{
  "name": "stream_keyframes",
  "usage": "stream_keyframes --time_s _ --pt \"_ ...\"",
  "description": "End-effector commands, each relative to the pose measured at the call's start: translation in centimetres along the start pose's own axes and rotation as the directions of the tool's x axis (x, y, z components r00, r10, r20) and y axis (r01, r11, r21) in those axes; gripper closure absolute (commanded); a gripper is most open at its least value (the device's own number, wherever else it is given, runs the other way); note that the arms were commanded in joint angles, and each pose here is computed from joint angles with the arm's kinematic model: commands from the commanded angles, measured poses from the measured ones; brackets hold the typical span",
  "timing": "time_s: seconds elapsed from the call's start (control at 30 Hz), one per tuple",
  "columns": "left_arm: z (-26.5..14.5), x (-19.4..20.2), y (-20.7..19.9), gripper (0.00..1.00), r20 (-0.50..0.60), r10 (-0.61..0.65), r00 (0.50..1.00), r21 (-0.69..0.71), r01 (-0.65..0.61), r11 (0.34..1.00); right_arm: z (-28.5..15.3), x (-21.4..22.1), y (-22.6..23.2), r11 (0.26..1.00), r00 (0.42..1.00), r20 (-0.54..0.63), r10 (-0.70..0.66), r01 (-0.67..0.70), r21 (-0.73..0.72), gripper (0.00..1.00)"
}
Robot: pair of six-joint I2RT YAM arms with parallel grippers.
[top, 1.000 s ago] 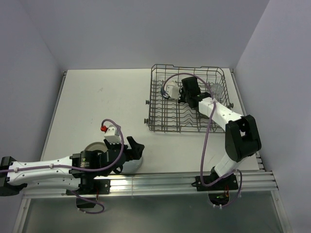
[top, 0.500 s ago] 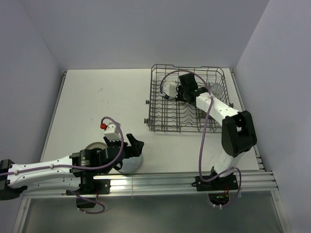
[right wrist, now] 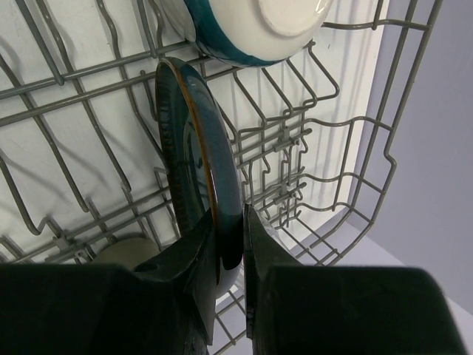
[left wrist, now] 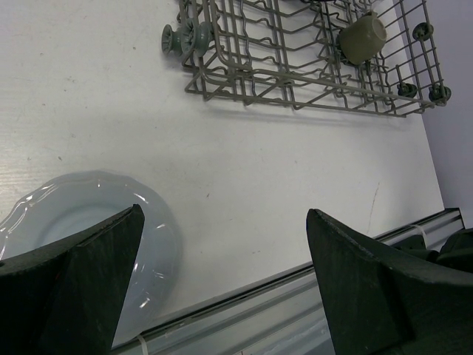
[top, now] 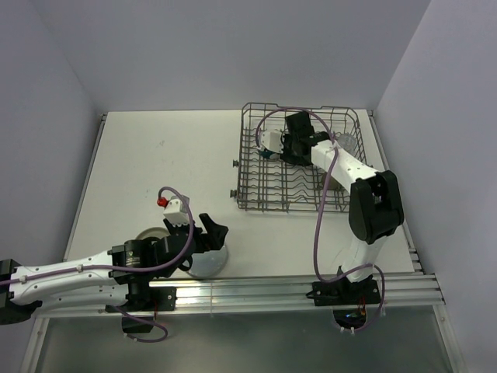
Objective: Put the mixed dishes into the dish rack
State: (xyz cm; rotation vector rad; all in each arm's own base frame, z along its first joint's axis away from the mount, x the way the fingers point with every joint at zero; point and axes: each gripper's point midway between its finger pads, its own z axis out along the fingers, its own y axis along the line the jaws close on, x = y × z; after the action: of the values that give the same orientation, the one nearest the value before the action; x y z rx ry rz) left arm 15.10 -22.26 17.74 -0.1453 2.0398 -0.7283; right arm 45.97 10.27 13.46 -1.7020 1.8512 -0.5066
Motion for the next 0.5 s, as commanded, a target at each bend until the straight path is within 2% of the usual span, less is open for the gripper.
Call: stream_keyframes --time_s 0.0,0.13,0.3,0.33,0.37,0.4,0.43,0.47 --pt "0.0 -0.1 -0.3 0.02 -0.002 -0.003 1.0 0.02 0.003 1.0 -0.7 -0.4 -4.1 0.992 1.0 0.008 0.028 -0.028 0.125 0.86" --pt "0.0 0.0 -0.1 0.02 -0.006 -0.003 1.0 0.02 0.003 1.0 -0.2 -0.1 -4.2 0.99 0.998 0.003 0.059 -0.059 0.13 0.82" --pt "-0.1 0.0 0.1 0.02 -0.007 -0.005 1.0 0.019 0.005 1.0 0.2 0.4 -4.7 0.984 0.996 -0.013 0.083 -0.08 0.158 0.55" --pt "0.0 0.1 0.2 0.01 -0.012 -0.003 1.0 0.019 0.003 1.0 0.2 0.4 -4.7 0.983 0.996 -0.014 0.089 -0.085 0.162 0.45" --pt "0.0 0.2 0.2 0.02 -0.012 -0.004 1.0 0.018 0.004 1.0 0.2 0.5 -5.1 0.979 0.995 -0.012 0.096 -0.092 0.181 0.29" --pt "0.0 0.2 0.3 0.02 -0.012 -0.002 1.0 0.016 0.002 1.0 0.2 0.5 -5.2 0.977 0.995 -0.014 0.101 -0.097 0.192 0.28" --pt "0.1 0.3 0.3 0.02 -0.015 -0.003 1.0 0.017 0.003 1.0 0.4 0.7 -5.2 0.975 0.994 -0.018 0.108 -0.102 0.195 0.22" --pt "0.1 0.3 0.3 0.02 -0.018 -0.002 1.0 0.016 0.003 1.0 0.4 0.8 -5.5 0.973 0.993 -0.019 0.115 -0.109 0.205 0.01"
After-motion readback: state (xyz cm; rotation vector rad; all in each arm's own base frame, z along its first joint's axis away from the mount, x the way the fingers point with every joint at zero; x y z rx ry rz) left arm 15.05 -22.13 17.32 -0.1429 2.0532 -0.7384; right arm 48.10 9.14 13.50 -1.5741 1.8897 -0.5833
